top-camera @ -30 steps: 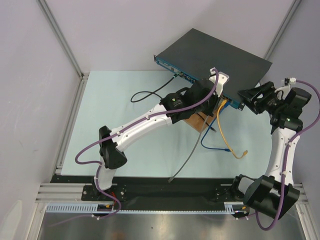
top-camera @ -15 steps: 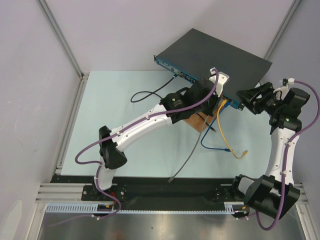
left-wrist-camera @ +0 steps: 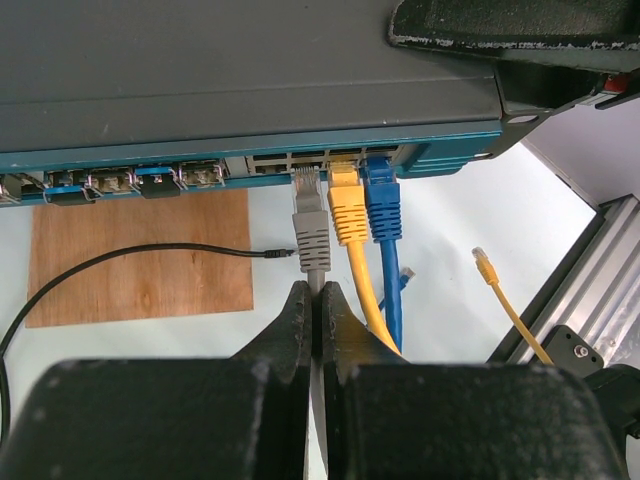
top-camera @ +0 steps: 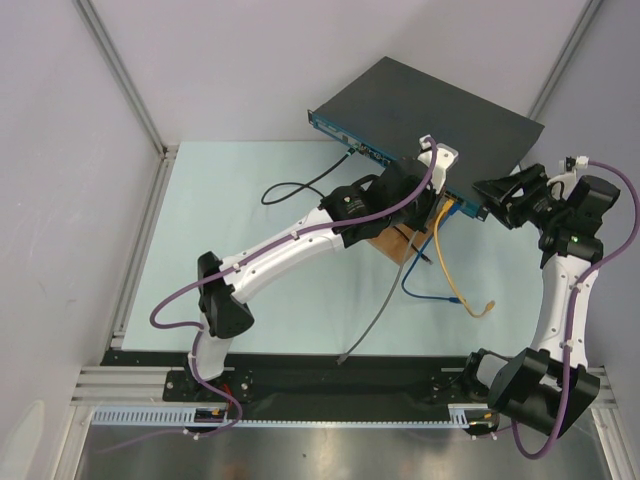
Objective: Insert the plug into the switch port
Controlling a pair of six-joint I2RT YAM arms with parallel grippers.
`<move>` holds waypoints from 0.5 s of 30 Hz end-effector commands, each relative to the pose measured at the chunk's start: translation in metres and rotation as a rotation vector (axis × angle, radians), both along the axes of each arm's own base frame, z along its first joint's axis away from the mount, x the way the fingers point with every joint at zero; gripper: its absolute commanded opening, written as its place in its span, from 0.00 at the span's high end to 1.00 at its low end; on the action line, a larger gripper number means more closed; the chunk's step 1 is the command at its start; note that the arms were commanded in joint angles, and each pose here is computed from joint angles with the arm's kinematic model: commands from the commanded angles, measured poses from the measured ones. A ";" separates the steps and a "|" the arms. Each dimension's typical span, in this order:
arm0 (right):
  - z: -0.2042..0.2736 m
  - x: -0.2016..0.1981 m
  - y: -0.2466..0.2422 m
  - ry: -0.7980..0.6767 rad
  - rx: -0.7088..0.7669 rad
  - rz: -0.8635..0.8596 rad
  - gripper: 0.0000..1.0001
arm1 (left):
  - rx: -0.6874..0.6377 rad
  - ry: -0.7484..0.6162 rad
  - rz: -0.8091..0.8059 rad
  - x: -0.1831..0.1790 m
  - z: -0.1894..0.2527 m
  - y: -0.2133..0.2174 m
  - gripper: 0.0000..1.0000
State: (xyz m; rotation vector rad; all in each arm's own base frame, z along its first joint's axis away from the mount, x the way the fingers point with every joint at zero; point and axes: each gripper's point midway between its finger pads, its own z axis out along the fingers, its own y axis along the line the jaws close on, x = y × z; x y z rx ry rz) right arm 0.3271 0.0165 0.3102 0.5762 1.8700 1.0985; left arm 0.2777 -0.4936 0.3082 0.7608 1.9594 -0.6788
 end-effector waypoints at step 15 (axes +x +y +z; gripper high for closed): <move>-0.011 0.005 -0.002 0.015 -0.003 0.008 0.33 | -0.172 -0.091 -0.016 -0.009 0.073 0.008 1.00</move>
